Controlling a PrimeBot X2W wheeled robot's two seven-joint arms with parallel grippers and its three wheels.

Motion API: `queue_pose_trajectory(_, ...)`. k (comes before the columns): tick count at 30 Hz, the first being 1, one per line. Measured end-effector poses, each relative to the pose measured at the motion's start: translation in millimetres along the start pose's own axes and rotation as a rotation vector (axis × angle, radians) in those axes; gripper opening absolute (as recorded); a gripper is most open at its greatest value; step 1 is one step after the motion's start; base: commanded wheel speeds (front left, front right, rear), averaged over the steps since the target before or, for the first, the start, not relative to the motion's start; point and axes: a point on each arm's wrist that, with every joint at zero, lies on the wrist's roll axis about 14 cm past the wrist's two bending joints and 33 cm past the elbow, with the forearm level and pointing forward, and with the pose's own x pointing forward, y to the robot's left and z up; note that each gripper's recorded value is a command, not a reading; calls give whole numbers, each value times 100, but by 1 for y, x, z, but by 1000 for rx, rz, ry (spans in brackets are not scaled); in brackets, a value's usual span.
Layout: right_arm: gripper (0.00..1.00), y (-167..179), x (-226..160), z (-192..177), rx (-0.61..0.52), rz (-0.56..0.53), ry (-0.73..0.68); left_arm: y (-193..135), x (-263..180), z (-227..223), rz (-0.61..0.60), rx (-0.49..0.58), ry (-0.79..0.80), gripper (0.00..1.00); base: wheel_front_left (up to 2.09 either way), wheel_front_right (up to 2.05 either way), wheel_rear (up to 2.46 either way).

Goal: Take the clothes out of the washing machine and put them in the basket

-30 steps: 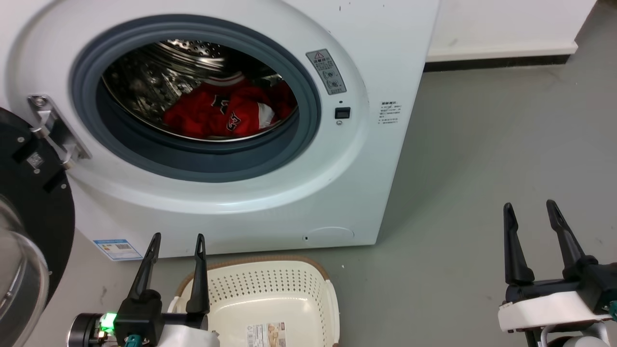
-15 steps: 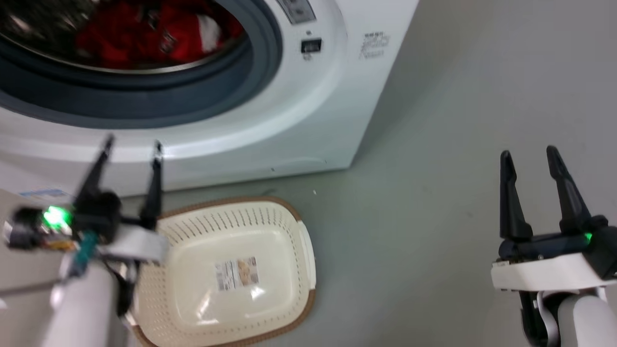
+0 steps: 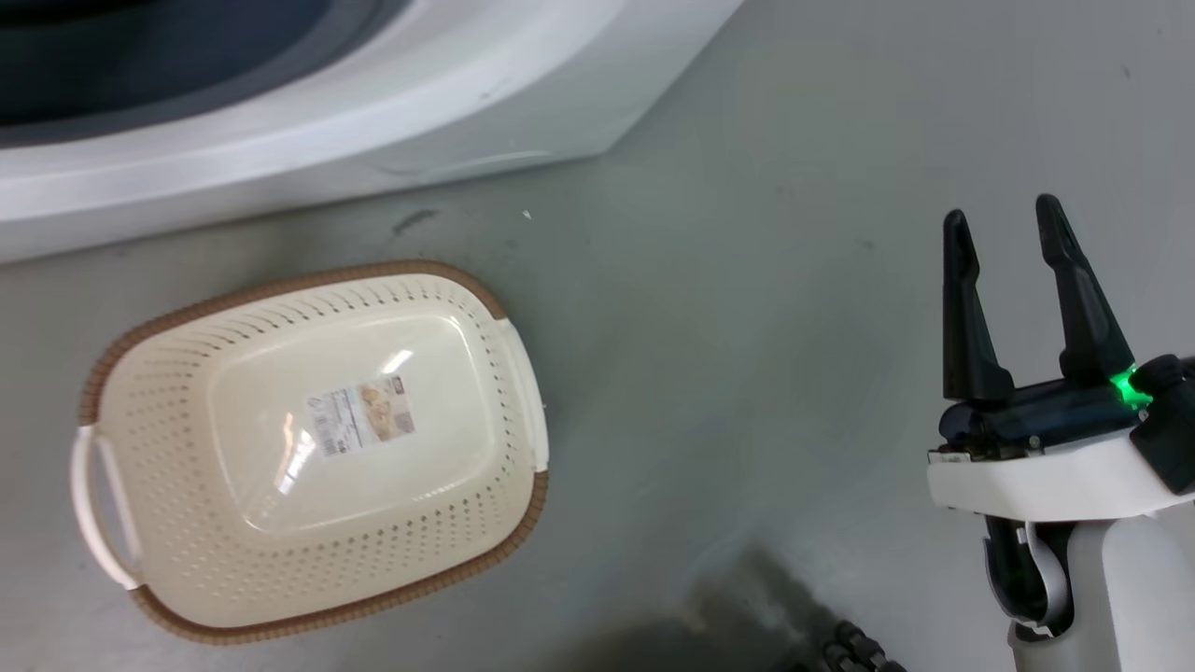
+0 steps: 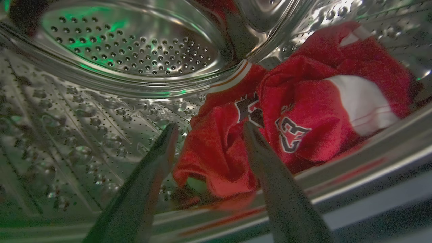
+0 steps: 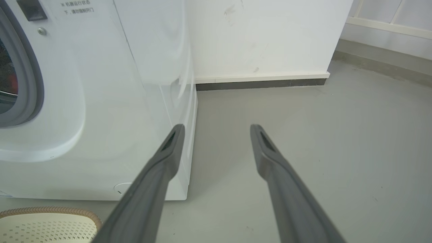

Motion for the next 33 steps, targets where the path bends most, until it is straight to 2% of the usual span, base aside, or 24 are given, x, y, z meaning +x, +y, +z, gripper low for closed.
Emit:
queue_pose_trajectory(2, 100, -1, 3, -8, 5, -2, 17, 2, 18, -9, -1, 25, 75, 100, 0, 0, 0)
queue_pose_trajectory(6, 100, -4, 2, -21, 12, -11, 53, -1, 46, -21, -23, 3, 203, 100, 0, 0, 0)
queue_pose_trajectory(9, 100, -6, 2, -25, 11, -18, 64, 4, 60, -34, -22, -1, 311, 100, 0, 0, 0)
queue_pose_trajectory(13, 100, -9, -1, -34, 8, -27, 97, -6, 72, -58, -56, -9, 453, 100, 0, 0, 0)
queue_pose_trajectory(24, 100, -13, -8, -53, 9, -45, 157, -22, 87, -95, -122, -47, 606, 100, 0, 0, 0)
queue_pose_trajectory(25, 100, -14, -8, -53, 9, -45, 159, -24, 87, -96, -131, -55, 612, 35, 0, 0, 0)
queue_pose_trajectory(26, 100, -14, -8, -54, 9, -46, 160, -26, 88, -96, -140, -65, 607, 0, 0, 0, 0)
queue_pose_trajectory(33, 100, -14, -3, -53, -3, -42, 150, -18, 89, -88, -133, -106, 529, 0, 0, 0, 0)
